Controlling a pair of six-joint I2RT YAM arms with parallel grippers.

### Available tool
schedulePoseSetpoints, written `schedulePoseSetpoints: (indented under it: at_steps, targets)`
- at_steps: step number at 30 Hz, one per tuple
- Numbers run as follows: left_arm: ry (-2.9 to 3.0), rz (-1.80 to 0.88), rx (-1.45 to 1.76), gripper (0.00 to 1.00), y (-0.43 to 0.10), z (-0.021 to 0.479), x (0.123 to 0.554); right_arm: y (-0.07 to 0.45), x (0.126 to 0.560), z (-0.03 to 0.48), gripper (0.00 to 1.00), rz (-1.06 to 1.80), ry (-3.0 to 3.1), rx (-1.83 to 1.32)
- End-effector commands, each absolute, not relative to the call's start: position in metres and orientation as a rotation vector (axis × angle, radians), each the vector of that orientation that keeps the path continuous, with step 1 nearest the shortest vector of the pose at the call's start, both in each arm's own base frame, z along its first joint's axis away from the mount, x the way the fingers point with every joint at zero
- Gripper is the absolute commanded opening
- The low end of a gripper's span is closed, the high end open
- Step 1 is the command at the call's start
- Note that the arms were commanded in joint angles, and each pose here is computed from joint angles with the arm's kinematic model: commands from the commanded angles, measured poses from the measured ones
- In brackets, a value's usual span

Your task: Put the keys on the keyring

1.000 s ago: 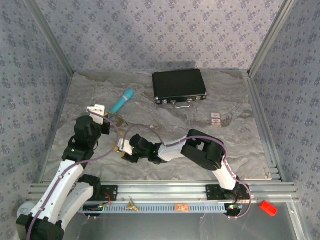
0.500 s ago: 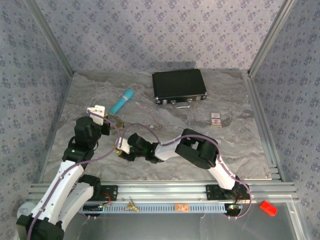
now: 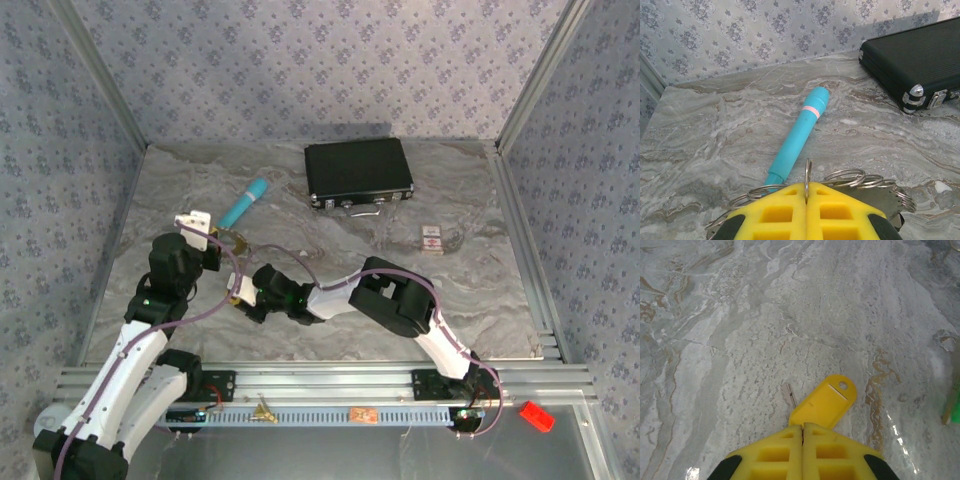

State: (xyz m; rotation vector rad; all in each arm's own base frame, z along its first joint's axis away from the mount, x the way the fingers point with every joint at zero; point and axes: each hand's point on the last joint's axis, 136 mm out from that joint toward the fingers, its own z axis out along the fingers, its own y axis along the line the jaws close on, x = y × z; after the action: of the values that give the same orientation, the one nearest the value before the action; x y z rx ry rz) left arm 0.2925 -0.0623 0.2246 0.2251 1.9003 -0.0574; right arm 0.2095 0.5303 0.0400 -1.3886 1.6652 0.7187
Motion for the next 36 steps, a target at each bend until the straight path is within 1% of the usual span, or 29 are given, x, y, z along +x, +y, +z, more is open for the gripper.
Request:
schedulePoseSetpoints:
  at_steps: [1,5,8,9,15,24,30,36]
  targets:
    - [1.827,-0.075,0.200,0.00,-0.061,0.244,0.293,0.535,0.210,0.038,0.01,0.744,1.653,-1.393]
    - [1.825,-0.075,0.198,0.00,-0.061,0.245,0.293,0.535,0.207,0.041,0.00,0.760,1.641,-1.401]
    - [1.821,-0.074,0.205,0.00,-0.061,0.247,0.292,0.537,0.206,0.058,0.00,0.782,1.604,-1.388]
    - [1.818,-0.075,0.212,0.00,-0.062,0.248,0.291,0.528,0.201,0.052,0.00,0.777,1.619,-1.404]
    - [1.774,-0.127,0.364,0.00,-0.081,0.251,0.283,0.500,0.190,0.090,0.00,0.756,1.578,-1.387]
    - [1.644,-0.287,0.681,0.00,-0.127,0.250,0.262,0.416,0.157,0.128,0.00,0.671,1.619,-1.374]
    - [1.576,-0.328,0.880,0.00,-0.154,0.245,0.249,0.350,0.135,0.148,0.00,0.638,1.672,-1.406]
    - [1.496,-0.360,1.142,0.00,-0.194,0.233,0.229,0.289,0.132,0.177,0.00,0.653,1.701,-1.331]
